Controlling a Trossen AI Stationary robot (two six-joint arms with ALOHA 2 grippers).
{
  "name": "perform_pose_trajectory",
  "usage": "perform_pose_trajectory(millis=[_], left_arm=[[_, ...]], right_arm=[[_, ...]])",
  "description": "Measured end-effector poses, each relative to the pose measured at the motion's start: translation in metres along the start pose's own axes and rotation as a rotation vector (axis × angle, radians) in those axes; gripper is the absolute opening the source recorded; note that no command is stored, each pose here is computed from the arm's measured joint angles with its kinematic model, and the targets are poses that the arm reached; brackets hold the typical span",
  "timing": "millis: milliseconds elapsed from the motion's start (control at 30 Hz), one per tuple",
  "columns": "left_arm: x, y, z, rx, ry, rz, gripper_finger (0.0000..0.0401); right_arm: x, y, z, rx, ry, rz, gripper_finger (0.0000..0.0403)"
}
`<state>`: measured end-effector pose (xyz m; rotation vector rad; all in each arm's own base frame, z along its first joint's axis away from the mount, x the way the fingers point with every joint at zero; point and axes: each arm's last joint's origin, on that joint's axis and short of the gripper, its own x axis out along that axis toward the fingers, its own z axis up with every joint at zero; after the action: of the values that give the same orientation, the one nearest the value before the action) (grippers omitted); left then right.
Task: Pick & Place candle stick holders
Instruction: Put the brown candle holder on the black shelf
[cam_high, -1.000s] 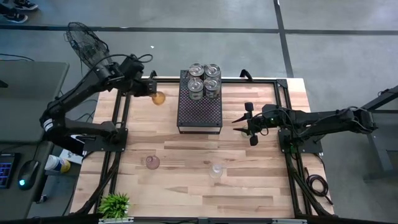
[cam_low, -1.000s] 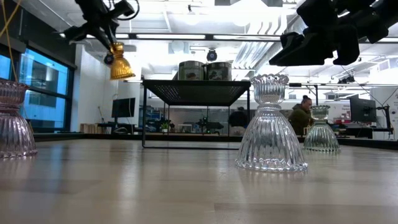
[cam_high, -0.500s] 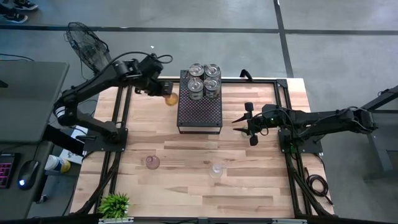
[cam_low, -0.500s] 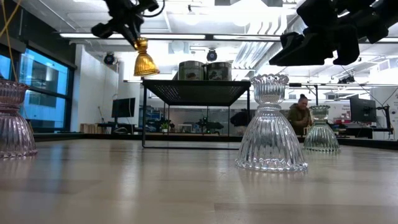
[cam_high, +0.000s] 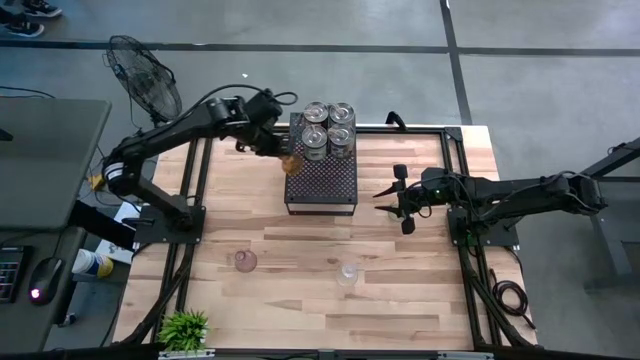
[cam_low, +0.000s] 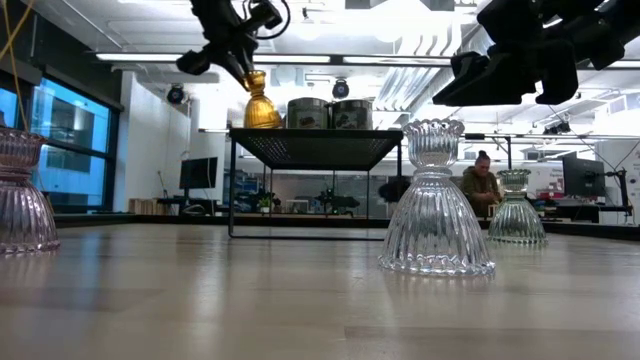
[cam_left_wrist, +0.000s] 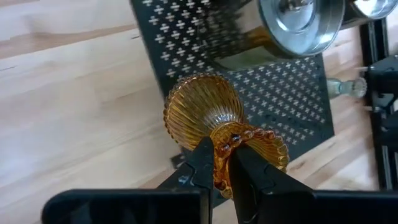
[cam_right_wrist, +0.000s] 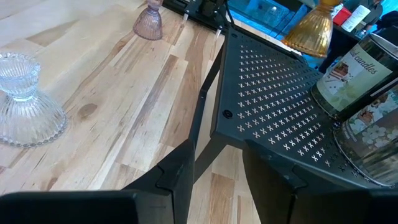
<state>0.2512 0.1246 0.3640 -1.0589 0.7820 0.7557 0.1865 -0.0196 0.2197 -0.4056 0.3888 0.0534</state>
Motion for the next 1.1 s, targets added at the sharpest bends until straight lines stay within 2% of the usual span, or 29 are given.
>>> perform_pose_trajectory(millis=[233,567,700,833,967,1100], left_arm=[[0.001,-0.001,0.0,-0.001,-0.001,-0.006,0.0021],[0.001,-0.008,0.003,0.012,-0.032,-0.077,0.0021],[0.006,-0.018,-0.003,0.042,-0.028,-0.097,0.0021],[-0.002,-0.027,-0.012,0.074,-0.029,-0.089,0.002],[-0.007,-0.029,-0.02,0.068,-0.022,-0.037,0.002],[0.0,-0.035,-0.023,0.076,-0.019,-0.032,0.002]], right_arm=[[0.0,0.0,0.0,-0.001,0.0,0.0,0.0129],[0.0,0.0,0.0,-0.003,0.0,0.0,0.0129],[0.0,0.0,0.0,-0.003,0.0,0.0,0.0129],[0.0,0.0,0.0,-0.003,0.001,0.0,0.0129],[0.0,0.0,0.0,-0.003,0.0,0.0,0.0129],[0.0,0.0,0.0,-0.003,0.0,0.0,0.0129]])
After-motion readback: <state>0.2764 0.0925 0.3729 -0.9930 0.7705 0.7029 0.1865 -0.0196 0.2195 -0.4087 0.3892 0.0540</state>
